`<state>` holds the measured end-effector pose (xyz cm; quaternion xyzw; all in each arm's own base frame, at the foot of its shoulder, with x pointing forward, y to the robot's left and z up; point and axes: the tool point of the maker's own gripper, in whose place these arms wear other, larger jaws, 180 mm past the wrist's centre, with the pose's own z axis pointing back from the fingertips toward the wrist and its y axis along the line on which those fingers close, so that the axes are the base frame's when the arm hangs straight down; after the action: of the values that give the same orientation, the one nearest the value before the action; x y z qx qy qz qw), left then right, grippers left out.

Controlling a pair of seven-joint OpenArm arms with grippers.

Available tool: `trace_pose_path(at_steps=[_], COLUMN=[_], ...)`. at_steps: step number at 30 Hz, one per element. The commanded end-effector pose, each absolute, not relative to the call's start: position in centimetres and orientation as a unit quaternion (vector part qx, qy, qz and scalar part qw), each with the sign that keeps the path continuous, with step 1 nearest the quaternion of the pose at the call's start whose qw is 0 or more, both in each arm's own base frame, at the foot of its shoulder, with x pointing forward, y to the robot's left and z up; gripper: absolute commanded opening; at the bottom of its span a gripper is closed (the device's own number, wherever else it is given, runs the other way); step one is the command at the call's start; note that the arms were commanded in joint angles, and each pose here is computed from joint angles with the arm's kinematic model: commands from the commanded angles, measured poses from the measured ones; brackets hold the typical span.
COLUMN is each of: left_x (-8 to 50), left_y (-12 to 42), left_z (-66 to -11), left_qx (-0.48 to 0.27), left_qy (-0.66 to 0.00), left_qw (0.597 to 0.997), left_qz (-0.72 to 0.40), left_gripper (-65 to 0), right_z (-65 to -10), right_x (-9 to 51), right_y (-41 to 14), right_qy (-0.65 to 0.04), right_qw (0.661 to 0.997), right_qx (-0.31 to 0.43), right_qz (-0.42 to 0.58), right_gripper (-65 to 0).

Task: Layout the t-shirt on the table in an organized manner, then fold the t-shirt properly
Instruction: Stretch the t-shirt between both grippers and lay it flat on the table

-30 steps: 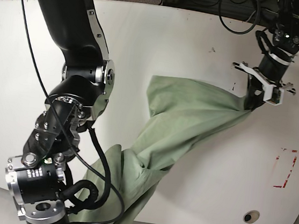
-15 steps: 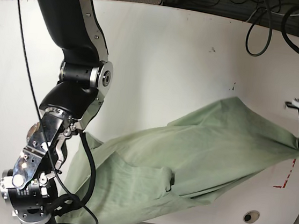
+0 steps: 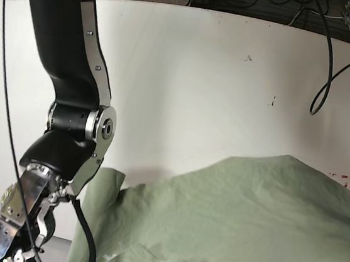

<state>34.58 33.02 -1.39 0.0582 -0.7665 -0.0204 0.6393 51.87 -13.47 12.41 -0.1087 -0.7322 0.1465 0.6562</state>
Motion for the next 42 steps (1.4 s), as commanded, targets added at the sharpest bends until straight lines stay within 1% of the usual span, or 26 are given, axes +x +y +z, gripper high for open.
trace_pose_path(at_steps=[1, 5, 9, 14, 16, 19, 20, 26, 30, 35, 36, 37, 42], left_x=[33.8, 33.8, 34.1, 34.4, 34.7, 35.2, 35.4, 35.6, 34.7, 33.3, 33.0, 32.4, 29.1], left_y=[33.3, 33.1, 32.2, 31.9, 31.7, 31.3, 31.2, 30.8, 31.0, 30.3, 30.1, 29.8, 30.1], left_z=[3.4, 6.7, 8.6, 8.2, 7.1, 5.2, 3.8, -1.3, -6.1, -11.8, -12.6, -14.3, -19.6], left_qx=[0.079, 0.093, 0.099, 0.097, 0.094, 0.089, 0.085, 0.044, 0.020, -0.003, -0.005, -0.013, -0.007], left_qy=[-0.803, -0.817, -0.823, -0.818, -0.808, -0.793, -0.782, -0.751, -0.715, -0.666, -0.660, -0.645, -0.591], left_qw=[0.590, 0.567, 0.554, 0.562, 0.575, 0.595, 0.610, 0.654, 0.697, 0.744, 0.750, 0.762, 0.805], left_qz=[-0.032, -0.049, -0.072, -0.080, -0.084, -0.091, -0.093, -0.077, -0.058, -0.053, -0.053, -0.054, -0.052], left_gripper=[-65.0, -65.0, -65.0, -65.0, -65.0, -65.0, -65.0, -65.0, -65.0, -65.0, -65.0, -65.0, -65.0], right_z=[17.4, 19.1, 18.8, 17.5, 15.5, 13.2, 11.0, 2.7, -4.6, -13.0, -14.0, -16.7, -23.3], right_x=[50.5, 49.8, 49.8, 49.6, 49.9, 49.5, 49.3, 48.4, 47.0, 44.7, 44.3, 43.3, 39.9], right_y=[-13.8, -14.6, -15.0, -16.3, -17.0, -17.7, -18.4, -19.5, -20.1, -21.4, -21.5, -21.8, -22.3], right_qy=[-0.770, -0.778, -0.770, -0.758, -0.745, -0.735, -0.722, -0.672, -0.623, -0.555, -0.546, -0.521, -0.466], right_qw=[0.612, 0.601, 0.611, 0.624, 0.638, 0.646, 0.659, 0.704, 0.746, 0.801, 0.808, 0.824, 0.864], right_qx=[-0.115, -0.128, -0.133, -0.147, -0.154, -0.163, -0.172, -0.188, -0.187, -0.175, -0.173, -0.170, -0.133], right_qz=[0.138, 0.134, 0.130, 0.123, 0.122, 0.121, 0.119, 0.129, 0.142, 0.138, 0.137, 0.142, 0.136], right_gripper=[-65.0, -65.0, -65.0, -65.0, -65.0, -65.0, -64.8, -64.5, -64.5, -64.7, -64.7, -64.7, -64.7])
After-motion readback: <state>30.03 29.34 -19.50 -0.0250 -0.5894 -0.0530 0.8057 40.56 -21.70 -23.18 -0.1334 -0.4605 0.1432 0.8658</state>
